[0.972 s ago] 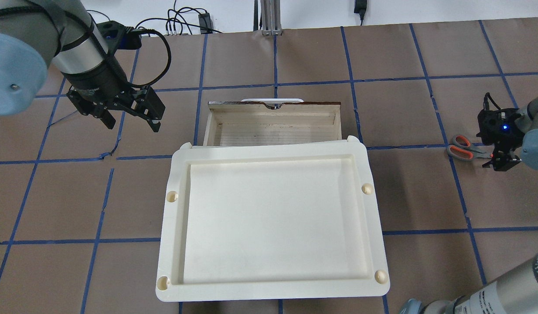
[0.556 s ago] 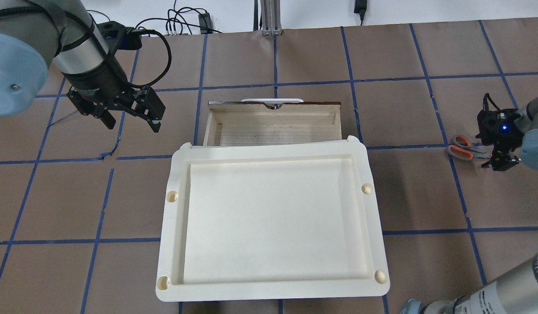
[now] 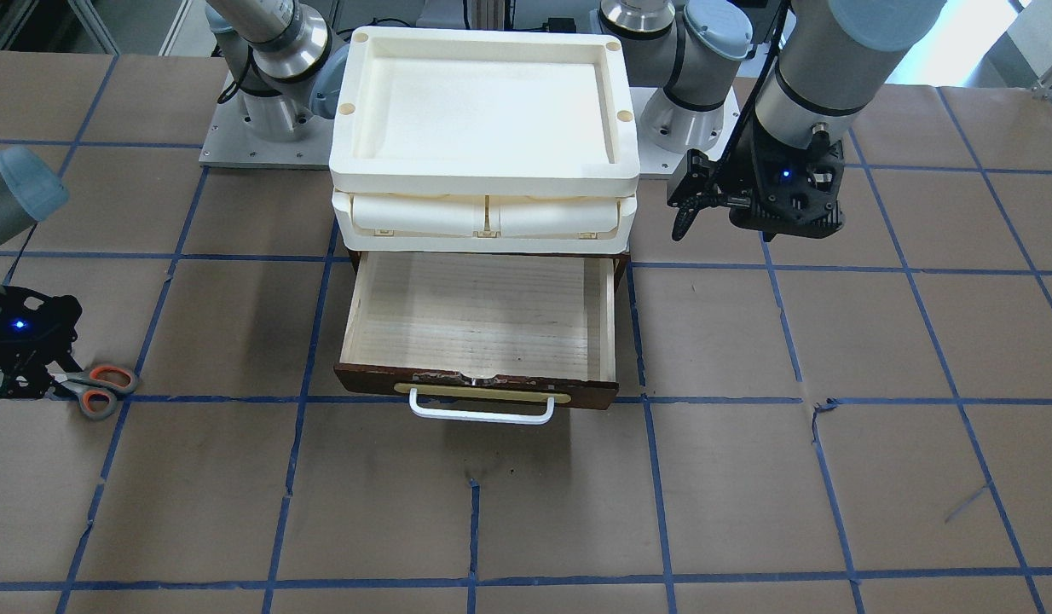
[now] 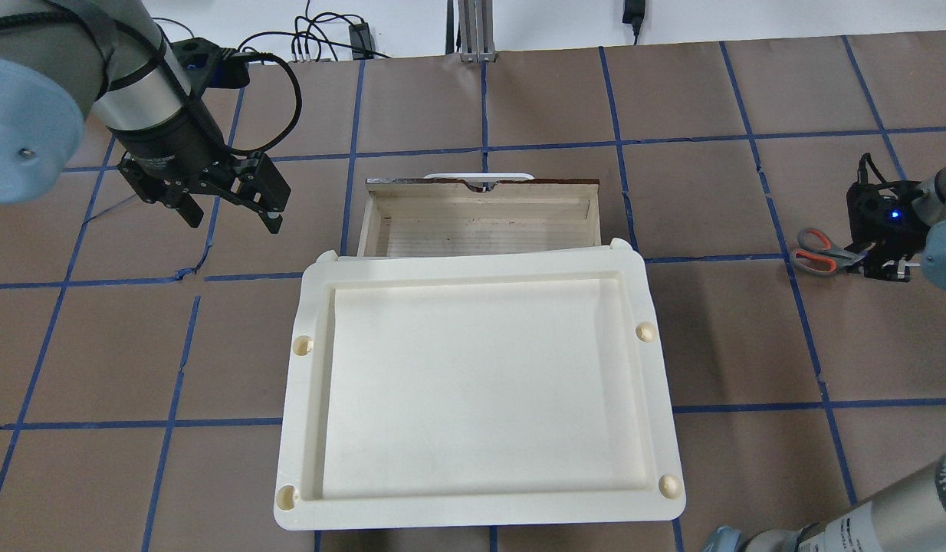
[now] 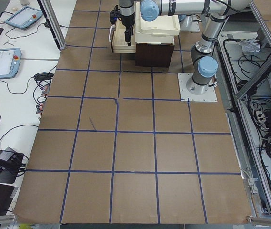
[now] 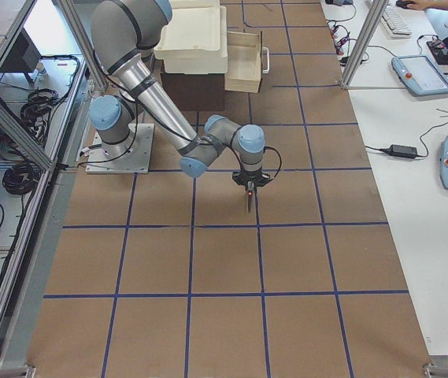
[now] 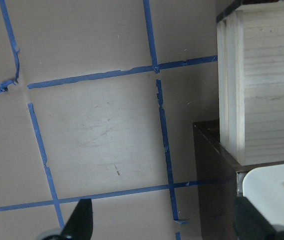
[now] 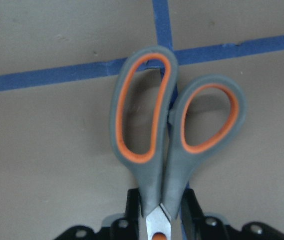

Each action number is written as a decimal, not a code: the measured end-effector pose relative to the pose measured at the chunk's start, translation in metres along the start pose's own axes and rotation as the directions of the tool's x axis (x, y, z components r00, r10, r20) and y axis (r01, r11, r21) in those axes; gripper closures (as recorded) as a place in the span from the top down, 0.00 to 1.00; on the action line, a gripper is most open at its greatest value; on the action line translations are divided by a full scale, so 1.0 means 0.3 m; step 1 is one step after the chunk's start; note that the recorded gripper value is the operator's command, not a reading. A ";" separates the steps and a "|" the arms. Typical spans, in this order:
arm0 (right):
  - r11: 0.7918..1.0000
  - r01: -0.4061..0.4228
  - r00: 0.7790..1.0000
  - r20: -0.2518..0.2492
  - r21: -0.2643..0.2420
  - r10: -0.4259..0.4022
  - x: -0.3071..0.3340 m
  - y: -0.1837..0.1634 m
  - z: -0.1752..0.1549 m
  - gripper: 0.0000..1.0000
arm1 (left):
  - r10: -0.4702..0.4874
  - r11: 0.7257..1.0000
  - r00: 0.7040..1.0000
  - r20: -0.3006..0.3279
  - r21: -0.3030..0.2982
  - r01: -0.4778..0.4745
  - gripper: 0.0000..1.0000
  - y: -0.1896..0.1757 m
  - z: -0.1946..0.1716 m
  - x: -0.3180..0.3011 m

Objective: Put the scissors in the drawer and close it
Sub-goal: 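Lift the scissors with the right gripper and carry them over the drawer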

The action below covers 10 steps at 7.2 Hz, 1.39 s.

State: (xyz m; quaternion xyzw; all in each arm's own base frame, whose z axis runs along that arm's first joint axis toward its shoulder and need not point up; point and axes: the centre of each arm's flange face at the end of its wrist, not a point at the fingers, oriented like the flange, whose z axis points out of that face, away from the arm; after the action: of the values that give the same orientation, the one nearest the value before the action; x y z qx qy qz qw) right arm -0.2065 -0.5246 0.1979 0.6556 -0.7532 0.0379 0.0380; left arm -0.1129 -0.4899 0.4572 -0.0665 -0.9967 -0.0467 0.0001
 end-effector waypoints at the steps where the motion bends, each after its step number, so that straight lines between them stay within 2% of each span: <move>1: 1.000 -0.012 0.999 -0.032 -0.009 0.012 0.027 -0.006 -0.072 0.02 | 0.000 1.000 1.000 0.000 0.000 0.000 1.00 0.000 0.000 0.000; 3: 0.998 -0.066 0.994 -0.088 0.002 0.066 0.091 -0.112 -0.248 0.01 | 0.001 1.000 1.000 0.000 0.000 -0.001 1.00 0.000 0.000 -0.003; 4: 0.994 -0.111 0.989 -0.094 0.023 0.113 0.120 -0.236 -0.347 0.01 | 0.002 1.000 1.000 0.000 0.000 -0.002 1.00 0.000 0.000 -0.003; 7: 0.983 -0.173 0.979 -0.097 0.062 0.179 0.143 -0.828 -0.672 0.01 | 0.002 1.000 1.000 -0.001 0.001 -0.002 1.00 -0.001 -0.001 -0.005; 9: 0.970 -0.229 0.972 -0.037 0.084 0.232 0.093 -1.143 -0.795 0.02 | 0.004 1.000 1.000 -0.002 0.001 -0.004 1.00 -0.002 0.000 -0.010; 10: 0.969 -0.230 0.972 -0.015 0.088 0.233 0.053 -1.271 -0.815 0.02 | 0.007 1.000 1.000 -0.002 -0.001 -0.007 1.00 -0.002 0.002 -0.010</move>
State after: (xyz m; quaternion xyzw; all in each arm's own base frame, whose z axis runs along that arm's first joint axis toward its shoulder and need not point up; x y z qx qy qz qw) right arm 0.1707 -0.5665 0.4453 0.5637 -0.8217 0.0826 0.0144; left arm -0.1099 -0.4910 0.4565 -0.0699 -0.9964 -0.0470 0.0014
